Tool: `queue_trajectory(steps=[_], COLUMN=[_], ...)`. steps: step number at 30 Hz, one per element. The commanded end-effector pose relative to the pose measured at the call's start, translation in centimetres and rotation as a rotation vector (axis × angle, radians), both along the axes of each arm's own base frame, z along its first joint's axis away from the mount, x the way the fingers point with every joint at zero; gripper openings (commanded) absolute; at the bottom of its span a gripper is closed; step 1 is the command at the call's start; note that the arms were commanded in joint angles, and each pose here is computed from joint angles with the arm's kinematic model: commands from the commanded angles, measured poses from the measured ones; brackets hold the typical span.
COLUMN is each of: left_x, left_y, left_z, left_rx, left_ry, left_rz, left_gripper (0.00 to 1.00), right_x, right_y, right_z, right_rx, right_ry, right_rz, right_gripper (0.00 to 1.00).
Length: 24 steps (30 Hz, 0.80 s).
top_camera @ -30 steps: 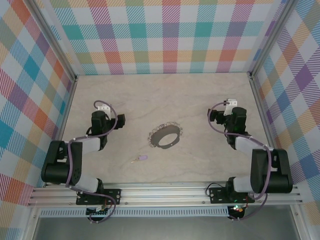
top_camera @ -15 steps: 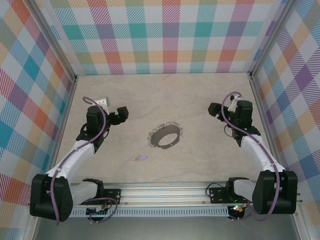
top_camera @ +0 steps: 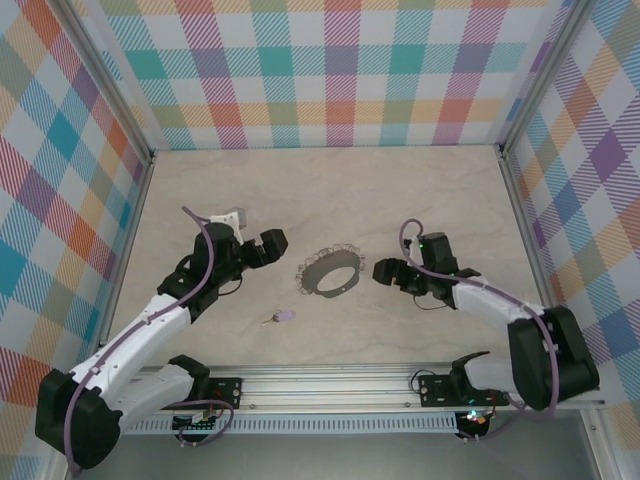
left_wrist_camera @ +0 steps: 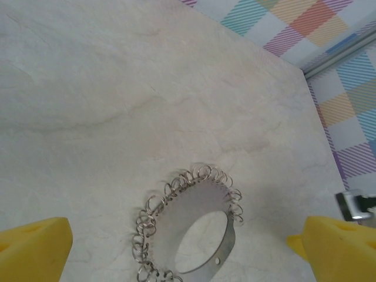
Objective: Put the keys on the keyring
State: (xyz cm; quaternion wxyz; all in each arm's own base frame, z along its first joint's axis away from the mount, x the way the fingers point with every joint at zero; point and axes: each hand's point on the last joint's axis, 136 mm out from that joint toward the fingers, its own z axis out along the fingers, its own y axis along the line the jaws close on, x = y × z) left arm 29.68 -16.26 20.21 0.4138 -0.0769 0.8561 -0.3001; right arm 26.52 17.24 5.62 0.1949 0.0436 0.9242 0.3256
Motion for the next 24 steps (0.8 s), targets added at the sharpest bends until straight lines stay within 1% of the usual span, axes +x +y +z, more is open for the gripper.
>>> queue_trajectory(steps=[1,11,19,24], left_x=[-0.8,-1.3,-1.1,-1.0], left_y=[0.0,-1.3,-1.8,-1.8], left_z=[0.0,0.1,0.1,-0.5], left_rx=[0.006,0.02,0.036,0.051], left_ry=[0.025,0.024,0.018,0.024], left_rz=[0.019,-0.03,-0.049,-0.056], left_gripper=[1.0,1.0,1.0,1.0], right_x=[1.4,3.8,5.6,6.5], right_y=[1.7,5.0,6.2,7.1], right_z=[0.1,-1.2,-2.0,-1.9], right_rx=[0.013,-0.038,-0.061,-0.051], right_ry=[-0.016,-0.002,0.009,0.009], right_rz=[0.003,0.056,0.076,0.091], right_gripper=[0.75,0.73,0.71,0.69])
